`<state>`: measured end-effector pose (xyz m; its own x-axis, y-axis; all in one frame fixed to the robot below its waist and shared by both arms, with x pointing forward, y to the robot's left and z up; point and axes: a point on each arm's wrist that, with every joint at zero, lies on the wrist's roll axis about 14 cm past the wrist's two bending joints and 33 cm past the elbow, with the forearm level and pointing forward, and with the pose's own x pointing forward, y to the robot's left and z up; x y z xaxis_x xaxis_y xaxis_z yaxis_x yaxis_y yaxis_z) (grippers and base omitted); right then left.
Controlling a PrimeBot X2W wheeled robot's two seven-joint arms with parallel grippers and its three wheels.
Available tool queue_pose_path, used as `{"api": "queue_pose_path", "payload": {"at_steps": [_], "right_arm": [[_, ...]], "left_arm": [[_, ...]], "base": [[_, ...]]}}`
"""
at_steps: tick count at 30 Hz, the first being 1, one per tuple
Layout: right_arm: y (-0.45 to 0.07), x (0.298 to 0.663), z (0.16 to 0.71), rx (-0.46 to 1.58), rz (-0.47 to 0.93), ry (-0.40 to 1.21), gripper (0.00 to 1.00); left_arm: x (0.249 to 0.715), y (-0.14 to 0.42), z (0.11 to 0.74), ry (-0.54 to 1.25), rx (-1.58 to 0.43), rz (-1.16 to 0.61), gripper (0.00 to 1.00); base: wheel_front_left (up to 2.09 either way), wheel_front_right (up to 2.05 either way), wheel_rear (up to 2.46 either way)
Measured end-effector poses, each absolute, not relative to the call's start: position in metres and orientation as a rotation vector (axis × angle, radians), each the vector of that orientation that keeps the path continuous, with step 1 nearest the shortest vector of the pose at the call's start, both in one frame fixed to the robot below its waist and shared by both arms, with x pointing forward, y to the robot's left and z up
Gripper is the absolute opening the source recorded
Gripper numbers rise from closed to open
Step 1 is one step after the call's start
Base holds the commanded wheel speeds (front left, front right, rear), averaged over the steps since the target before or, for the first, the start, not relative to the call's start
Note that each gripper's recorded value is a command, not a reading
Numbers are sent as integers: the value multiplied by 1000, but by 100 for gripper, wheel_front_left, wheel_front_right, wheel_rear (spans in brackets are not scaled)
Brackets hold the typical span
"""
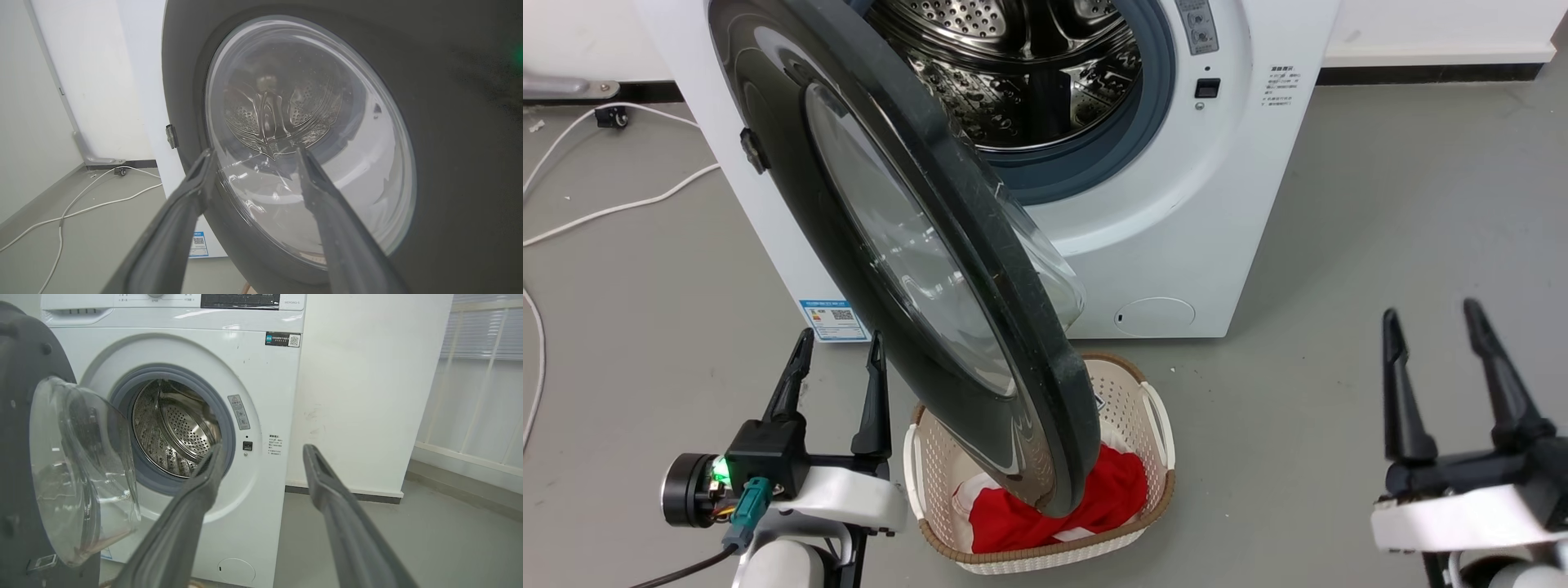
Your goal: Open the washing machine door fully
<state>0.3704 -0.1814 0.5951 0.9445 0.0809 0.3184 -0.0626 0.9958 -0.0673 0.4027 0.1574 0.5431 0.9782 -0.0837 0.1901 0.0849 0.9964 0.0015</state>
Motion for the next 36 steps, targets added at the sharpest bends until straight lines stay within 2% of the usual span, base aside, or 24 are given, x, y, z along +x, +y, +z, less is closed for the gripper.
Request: {"api": "queue_pose_path", "payload": {"at_steps": [9,25,26,27,28,36], "right_arm": [[-183,363,544,8,62,-178,100],[-188,367,538,27,48,-178,100],[-188,367,538,28,48,-177,100],[-188,368,537,29,48,-177,100],[-188,368,537,33,48,-176,100],[-186,370,537,47,52,-177,100]], "left_arm": [[402,158,546,-201,11,-86,100],[403,154,541,-186,16,-98,100],[403,154,541,-184,12,-102,73],[403,153,540,-182,9,-105,17],[403,153,540,-182,8,-106,0],[403,156,552,-220,-2,-96,0]], "base": [[0,0,0],[0,0,0],[0,0,0],[0,0,0],[0,0,0],[0,0,0]]}}
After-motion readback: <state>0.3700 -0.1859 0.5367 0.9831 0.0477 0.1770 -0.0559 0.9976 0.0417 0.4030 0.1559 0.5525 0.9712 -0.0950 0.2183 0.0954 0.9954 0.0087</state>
